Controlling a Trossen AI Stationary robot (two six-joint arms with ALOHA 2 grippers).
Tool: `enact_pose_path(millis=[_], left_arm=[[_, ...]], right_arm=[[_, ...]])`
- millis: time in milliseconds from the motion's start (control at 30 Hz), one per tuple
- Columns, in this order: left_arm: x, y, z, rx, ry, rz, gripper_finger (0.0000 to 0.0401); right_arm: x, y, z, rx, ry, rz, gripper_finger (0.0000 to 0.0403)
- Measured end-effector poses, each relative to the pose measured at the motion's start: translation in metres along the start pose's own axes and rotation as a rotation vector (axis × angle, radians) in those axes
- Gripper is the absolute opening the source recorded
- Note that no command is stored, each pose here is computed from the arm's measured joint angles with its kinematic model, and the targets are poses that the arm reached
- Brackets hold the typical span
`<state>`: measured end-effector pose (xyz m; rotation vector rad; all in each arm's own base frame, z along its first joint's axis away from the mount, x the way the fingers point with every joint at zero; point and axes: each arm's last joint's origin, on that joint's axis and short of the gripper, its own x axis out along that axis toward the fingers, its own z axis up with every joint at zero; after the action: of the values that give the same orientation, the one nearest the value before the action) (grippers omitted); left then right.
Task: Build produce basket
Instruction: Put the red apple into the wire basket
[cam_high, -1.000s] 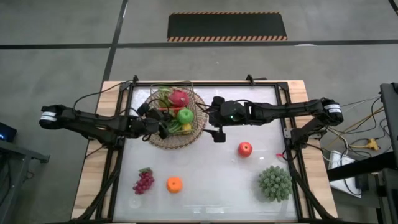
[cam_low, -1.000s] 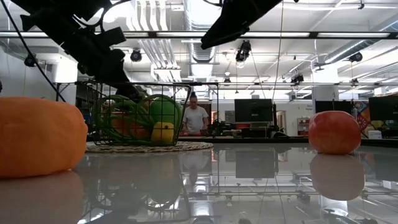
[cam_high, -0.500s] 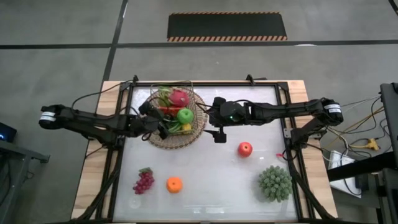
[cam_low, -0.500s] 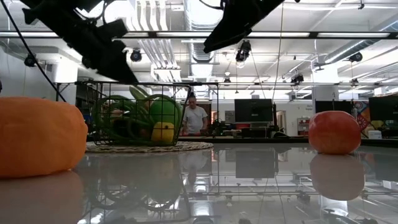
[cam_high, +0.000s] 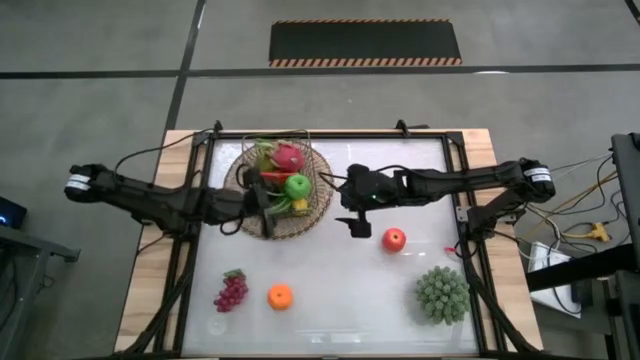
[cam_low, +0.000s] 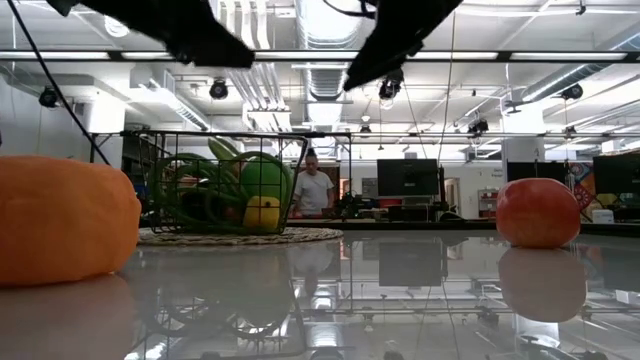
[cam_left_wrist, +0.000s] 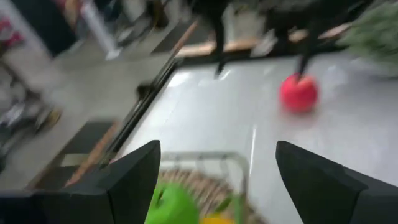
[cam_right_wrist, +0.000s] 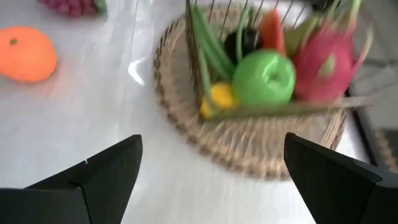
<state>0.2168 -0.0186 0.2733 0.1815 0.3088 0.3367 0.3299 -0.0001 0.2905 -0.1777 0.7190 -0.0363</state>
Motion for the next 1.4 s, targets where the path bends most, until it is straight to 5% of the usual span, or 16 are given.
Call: enact_pose_path(millis=[267, 567, 867, 1133, 1400], left_arm=[[-0.01, -0.014, 0.018, 0.118, -0.18, -0.082, 0.0299], [-0.01, -0.014, 0.019, 0.117, -0.201, -0.079, 0.0299], [-0.01, -0.014, 0.019, 0.135, -0.199, -0.077, 0.0299], [-0.01, -0.015, 0.017, 0.145, -0.196, -0.076, 0.0299], [-0.009, -0.015, 0.014, 0.178, -0.186, -0.064, 0.0299]], right_arm=[[-0.008, 0.02, -0.025, 0.209, 0.282, 0.037, 0.0373], [-0.027, 0.055, -0.072, 0.326, 0.746, -0.01, 0.0373], [-0.017, 0.067, -0.108, 0.324, 0.842, -0.004, 0.0373], [0.002, 0.071, -0.13, 0.315, 0.747, 0.025, 0.0371], [0.004, 0.071, -0.128, 0.329, 0.712, 0.031, 0.0297]])
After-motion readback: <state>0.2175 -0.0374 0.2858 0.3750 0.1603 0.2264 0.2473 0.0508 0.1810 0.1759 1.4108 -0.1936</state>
